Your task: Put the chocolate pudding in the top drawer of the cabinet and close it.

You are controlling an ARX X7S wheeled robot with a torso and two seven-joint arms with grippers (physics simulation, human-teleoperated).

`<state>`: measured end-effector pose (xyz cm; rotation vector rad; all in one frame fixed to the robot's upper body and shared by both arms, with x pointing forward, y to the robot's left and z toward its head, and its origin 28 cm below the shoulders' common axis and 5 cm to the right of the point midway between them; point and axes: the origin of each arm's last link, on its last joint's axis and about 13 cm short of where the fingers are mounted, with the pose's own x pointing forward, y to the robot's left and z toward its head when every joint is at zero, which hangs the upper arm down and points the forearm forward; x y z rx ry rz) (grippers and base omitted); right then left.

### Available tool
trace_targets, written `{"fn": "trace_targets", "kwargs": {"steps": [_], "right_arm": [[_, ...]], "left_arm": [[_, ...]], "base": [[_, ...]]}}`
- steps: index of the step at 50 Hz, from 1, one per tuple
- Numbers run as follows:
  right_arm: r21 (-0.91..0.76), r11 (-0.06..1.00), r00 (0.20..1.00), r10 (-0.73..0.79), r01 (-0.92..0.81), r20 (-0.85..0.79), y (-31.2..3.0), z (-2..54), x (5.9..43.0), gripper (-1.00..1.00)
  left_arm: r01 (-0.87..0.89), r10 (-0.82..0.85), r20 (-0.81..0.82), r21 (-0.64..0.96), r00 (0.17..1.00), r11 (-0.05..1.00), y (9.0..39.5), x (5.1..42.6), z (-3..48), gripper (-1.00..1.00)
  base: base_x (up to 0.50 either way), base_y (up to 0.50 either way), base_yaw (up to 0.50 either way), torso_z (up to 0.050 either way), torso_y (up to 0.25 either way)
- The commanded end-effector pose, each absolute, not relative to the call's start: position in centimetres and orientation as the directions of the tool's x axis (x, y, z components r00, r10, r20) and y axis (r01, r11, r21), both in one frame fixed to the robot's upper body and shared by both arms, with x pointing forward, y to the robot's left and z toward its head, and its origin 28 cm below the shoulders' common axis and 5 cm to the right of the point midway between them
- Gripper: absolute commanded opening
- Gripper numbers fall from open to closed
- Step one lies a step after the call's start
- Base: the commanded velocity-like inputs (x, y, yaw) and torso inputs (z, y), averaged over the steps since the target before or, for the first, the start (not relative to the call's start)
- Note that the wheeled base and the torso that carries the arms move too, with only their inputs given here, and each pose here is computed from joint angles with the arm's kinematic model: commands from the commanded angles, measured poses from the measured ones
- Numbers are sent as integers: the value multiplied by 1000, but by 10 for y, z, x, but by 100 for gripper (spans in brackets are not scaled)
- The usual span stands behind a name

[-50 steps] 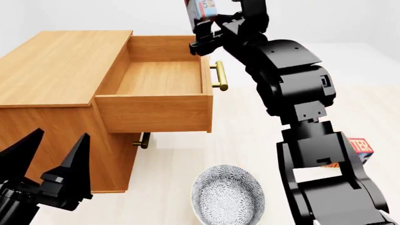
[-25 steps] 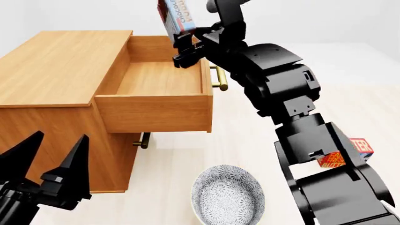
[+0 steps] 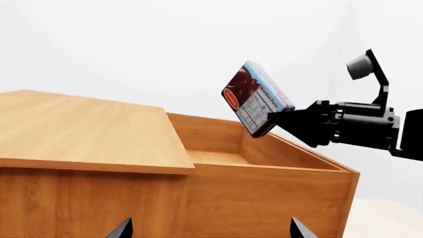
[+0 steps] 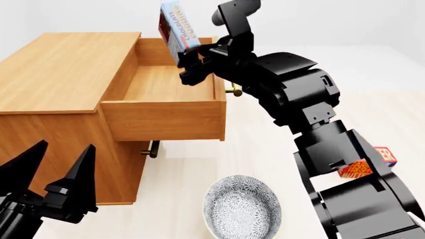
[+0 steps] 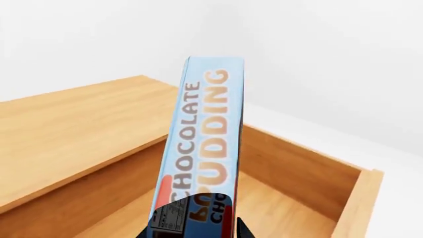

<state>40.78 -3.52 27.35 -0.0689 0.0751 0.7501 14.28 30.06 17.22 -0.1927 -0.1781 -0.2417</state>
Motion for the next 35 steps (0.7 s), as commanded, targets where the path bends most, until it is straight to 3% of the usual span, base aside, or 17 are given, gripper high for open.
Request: {"fn": "trace_targets", "kwargs": {"steps": [1, 35], "right_arm": [[-44, 719, 719, 688, -694, -98, -36, 274, 407, -100], [-38, 703, 693, 689, -711, -213, -33, 265, 408, -100]], "left_arm": [[254, -220, 196, -167, 956, 953, 301, 143, 172, 100], [253, -221, 187, -170, 957, 952, 300, 146, 169, 100]], "base": [[0, 0, 0, 0, 0], [0, 0, 0, 0, 0]]}}
